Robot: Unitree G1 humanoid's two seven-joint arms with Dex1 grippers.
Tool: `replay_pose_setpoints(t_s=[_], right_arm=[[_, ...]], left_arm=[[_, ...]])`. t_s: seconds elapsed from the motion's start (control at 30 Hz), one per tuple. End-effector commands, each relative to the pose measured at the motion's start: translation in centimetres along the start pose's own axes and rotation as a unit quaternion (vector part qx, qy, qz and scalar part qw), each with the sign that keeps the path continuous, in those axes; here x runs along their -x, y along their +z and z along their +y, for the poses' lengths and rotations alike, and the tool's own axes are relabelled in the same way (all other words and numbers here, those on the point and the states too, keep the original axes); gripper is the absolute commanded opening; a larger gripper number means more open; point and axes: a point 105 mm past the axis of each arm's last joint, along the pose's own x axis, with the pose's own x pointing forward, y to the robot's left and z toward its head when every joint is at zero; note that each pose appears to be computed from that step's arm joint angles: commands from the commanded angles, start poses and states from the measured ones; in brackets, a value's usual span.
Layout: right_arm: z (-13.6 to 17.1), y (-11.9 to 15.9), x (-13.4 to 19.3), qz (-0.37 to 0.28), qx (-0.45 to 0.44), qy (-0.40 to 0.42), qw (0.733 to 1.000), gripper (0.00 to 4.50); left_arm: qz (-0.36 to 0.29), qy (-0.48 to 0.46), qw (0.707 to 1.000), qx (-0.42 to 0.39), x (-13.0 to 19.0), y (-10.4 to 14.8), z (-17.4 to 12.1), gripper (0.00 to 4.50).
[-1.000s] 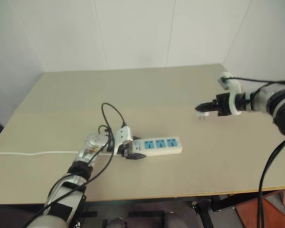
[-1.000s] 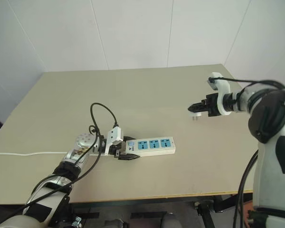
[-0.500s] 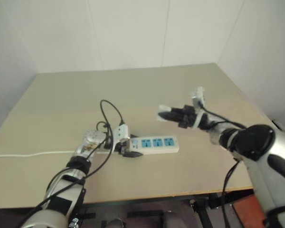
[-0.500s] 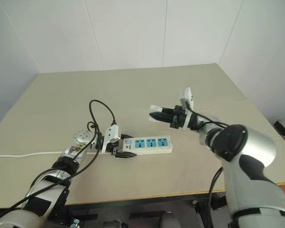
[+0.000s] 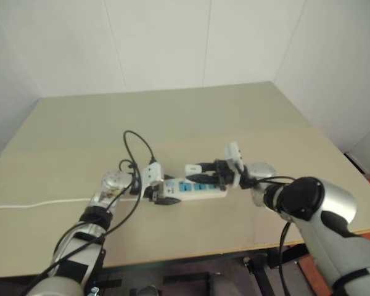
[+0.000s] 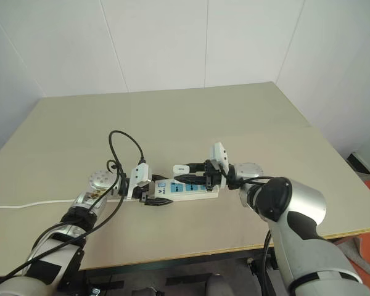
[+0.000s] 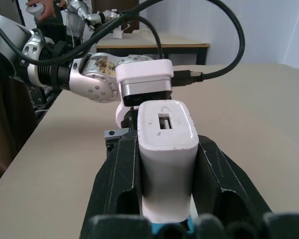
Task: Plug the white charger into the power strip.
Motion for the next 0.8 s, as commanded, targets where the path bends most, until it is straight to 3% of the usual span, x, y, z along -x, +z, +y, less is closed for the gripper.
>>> replay_pose_setpoints(t_s=[0.03,0.8], right_arm=[[0.2,0.1,-0.6,-0.003,0.003,0.002,1.0,1.1],[-1.1,-0.9,-3.0,0.026,-0.026,-0.006,0.999,1.1]], left_arm=[[0.035,-0.009,0.999,0.014,0.5,-1.7,-0.7,3.32],[0.002,-0.035,0.999,0.014,0.1,-0.8,-1.7,3.32]])
